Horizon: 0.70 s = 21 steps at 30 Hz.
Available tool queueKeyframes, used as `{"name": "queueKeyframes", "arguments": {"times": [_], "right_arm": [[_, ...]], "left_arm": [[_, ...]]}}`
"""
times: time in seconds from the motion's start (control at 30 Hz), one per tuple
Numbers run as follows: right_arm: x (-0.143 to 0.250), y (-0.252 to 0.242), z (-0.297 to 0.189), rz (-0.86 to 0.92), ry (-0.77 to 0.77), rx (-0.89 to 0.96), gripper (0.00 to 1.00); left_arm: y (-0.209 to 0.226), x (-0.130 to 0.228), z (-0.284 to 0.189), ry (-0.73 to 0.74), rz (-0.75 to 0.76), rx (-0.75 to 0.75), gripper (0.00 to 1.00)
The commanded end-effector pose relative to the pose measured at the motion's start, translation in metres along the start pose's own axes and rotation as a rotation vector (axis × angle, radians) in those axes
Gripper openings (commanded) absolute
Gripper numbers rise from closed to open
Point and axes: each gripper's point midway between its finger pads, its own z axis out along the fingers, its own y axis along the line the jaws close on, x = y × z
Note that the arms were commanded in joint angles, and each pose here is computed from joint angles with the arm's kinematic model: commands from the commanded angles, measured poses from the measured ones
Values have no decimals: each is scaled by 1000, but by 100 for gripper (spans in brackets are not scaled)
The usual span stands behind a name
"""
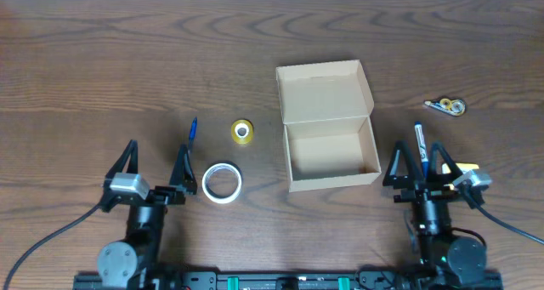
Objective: Pack container
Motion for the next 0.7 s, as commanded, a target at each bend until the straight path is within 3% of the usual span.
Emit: {"name": "queueKeyframes", "arguments": {"times": [0.0, 0.17, 0.4, 0.57, 0.67], "right_arm": [[-30, 22, -6, -187, -8, -24, 99], [-48, 33, -11, -287, 102, 28, 99], [-56, 36, -6, -393, 376, 148, 99], [-69, 34, 2, -475, 649, 293, 99], [-69, 34, 4, -480, 742, 326, 99]], "left_arm": [[-14, -43, -10, -37, 6, 29, 95], [-17, -62, -30, 59, -1, -5, 95], [-12, -41, -52, 375, -45, -94, 95], [-25, -36, -38, 668, -85, -82, 95], [-37, -35, -23, 759, -121, -31, 95]]}}
